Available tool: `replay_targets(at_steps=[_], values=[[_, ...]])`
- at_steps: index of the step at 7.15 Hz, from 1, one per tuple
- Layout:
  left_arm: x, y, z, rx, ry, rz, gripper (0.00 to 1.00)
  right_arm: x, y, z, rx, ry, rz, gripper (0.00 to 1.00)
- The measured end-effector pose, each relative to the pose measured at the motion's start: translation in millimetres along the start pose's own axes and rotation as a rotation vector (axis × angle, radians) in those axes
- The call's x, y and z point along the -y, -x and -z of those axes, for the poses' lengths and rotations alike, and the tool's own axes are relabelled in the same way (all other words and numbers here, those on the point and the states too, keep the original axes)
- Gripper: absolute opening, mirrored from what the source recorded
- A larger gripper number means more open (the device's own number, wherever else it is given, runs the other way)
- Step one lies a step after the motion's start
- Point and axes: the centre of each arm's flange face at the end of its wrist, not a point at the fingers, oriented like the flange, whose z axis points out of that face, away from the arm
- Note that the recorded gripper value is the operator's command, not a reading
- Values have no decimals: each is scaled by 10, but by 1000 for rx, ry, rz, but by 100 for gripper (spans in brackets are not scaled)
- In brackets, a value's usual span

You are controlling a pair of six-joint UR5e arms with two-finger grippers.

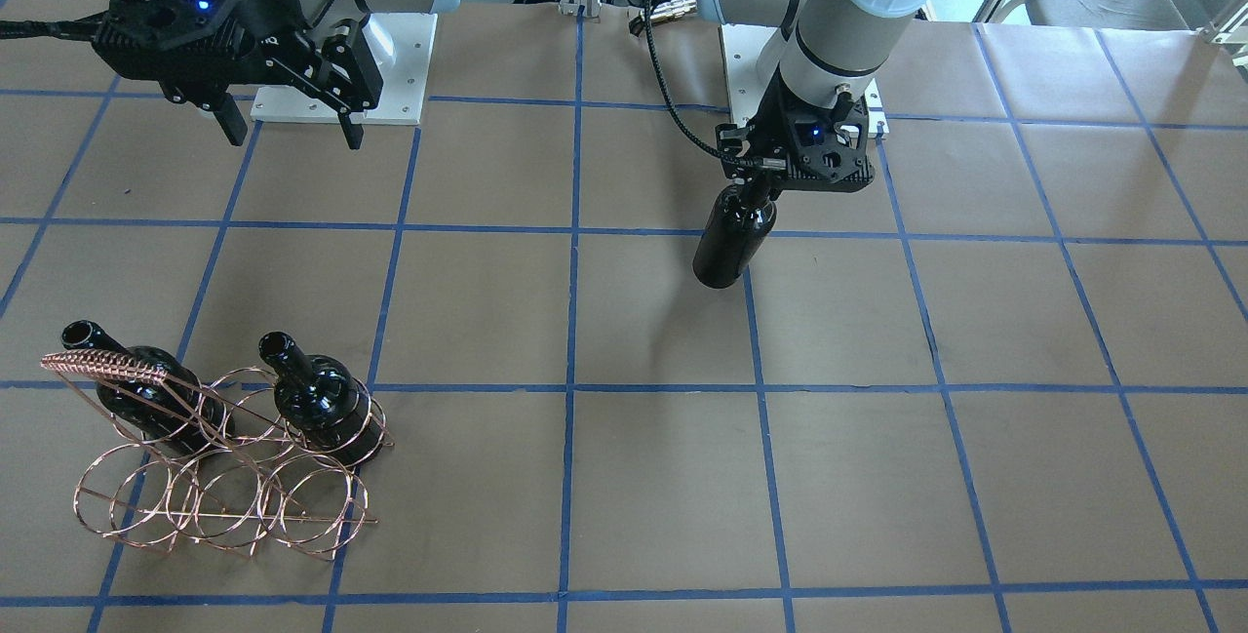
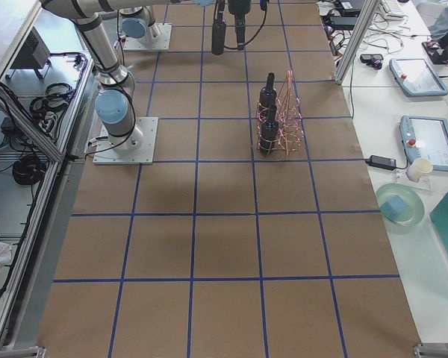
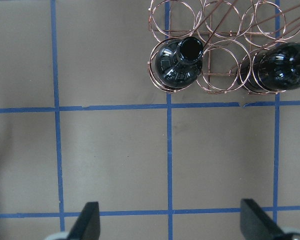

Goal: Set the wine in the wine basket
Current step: 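Carry the bottle toward the table center and stand it upright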

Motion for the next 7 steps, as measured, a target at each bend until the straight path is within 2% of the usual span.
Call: replay_targets(at_steps=[5,6,7], values=[[115,15,-196,10,43,3,0,1,4,2,2,-1,2,100],[136,14,-216,11,48,3,78,1,-2,1,-1,-1,-2,100],[150,14,-220,11,49,4,100,2,-2,-4,1,1,-8,100]])
